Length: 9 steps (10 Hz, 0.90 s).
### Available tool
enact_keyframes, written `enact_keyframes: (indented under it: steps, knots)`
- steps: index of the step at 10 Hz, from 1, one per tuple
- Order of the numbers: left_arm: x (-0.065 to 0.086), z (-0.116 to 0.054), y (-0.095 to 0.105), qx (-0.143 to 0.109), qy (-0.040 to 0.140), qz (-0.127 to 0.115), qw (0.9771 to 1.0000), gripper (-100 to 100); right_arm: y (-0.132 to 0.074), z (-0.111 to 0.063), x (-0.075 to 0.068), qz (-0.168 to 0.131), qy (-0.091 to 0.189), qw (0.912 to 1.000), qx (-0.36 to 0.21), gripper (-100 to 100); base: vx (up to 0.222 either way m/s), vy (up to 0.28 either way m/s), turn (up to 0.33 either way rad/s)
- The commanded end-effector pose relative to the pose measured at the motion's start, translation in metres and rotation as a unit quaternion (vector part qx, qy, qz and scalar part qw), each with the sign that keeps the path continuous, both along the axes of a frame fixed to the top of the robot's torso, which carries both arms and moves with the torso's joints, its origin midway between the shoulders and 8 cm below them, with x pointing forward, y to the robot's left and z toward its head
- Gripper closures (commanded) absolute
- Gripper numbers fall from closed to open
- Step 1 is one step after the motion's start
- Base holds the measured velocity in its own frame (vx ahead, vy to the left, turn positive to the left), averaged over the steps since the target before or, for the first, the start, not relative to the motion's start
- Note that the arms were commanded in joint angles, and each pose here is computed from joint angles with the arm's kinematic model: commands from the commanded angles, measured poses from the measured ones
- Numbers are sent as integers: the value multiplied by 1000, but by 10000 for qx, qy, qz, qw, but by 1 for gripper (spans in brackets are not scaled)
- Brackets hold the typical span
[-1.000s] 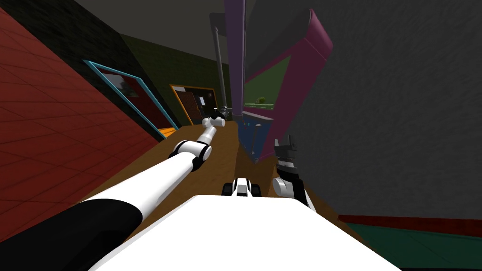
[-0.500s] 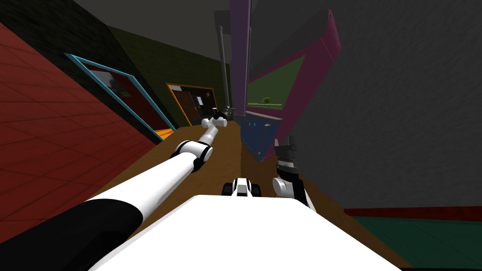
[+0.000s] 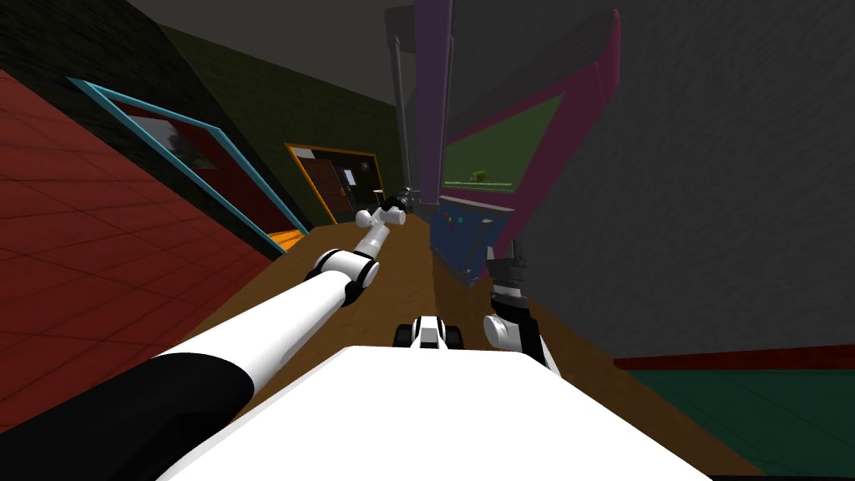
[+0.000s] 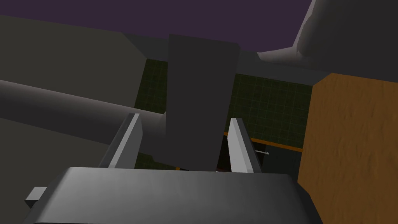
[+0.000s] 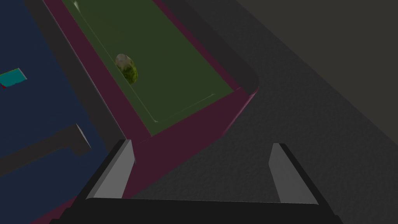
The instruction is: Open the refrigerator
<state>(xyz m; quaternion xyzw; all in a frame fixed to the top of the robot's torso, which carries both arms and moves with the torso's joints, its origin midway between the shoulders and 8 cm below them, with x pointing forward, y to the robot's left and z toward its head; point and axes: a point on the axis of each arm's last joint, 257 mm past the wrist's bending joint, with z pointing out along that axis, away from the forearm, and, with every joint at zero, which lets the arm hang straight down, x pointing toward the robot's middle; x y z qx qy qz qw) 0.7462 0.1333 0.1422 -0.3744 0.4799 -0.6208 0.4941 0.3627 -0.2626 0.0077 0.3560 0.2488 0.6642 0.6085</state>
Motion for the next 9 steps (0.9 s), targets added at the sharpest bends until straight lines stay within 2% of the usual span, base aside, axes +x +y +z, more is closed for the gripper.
enact_keyframes:
  steps: [1, 4, 6, 7, 8, 9]
  knots:
    - [-3, 3, -17, -1, -14, -152, 9999, 100, 0, 0, 0, 0, 1, 10000, 0, 0, 61, 302, -98]
    - [-5, 3, -28, -3, -19, -248, 9997, 100, 0, 0, 0, -1, 2, 10000, -1, 0, 83, 291, -58]
    - [-11, 4, -49, -6, -26, -444, 9990, 100, 0, 0, 0, -1, 1, 10000, -1, 0, 52, 369, -104]
    - [-11, 4, -49, -6, -26, -444, 9990, 100, 0, 0, 0, -1, 1, 10000, -2, 0, 81, 361, -96]
    - [-11, 4, -49, -6, -26, -444, 9990, 100, 0, 0, 0, -1, 2, 10000, -1, 0, 79, 176, 14]
    - [-14, 5, -60, -7, -29, -542, 9985, 100, 0, 0, 0, -1, 2, 10000, 1, 0, 62, 224, -33]
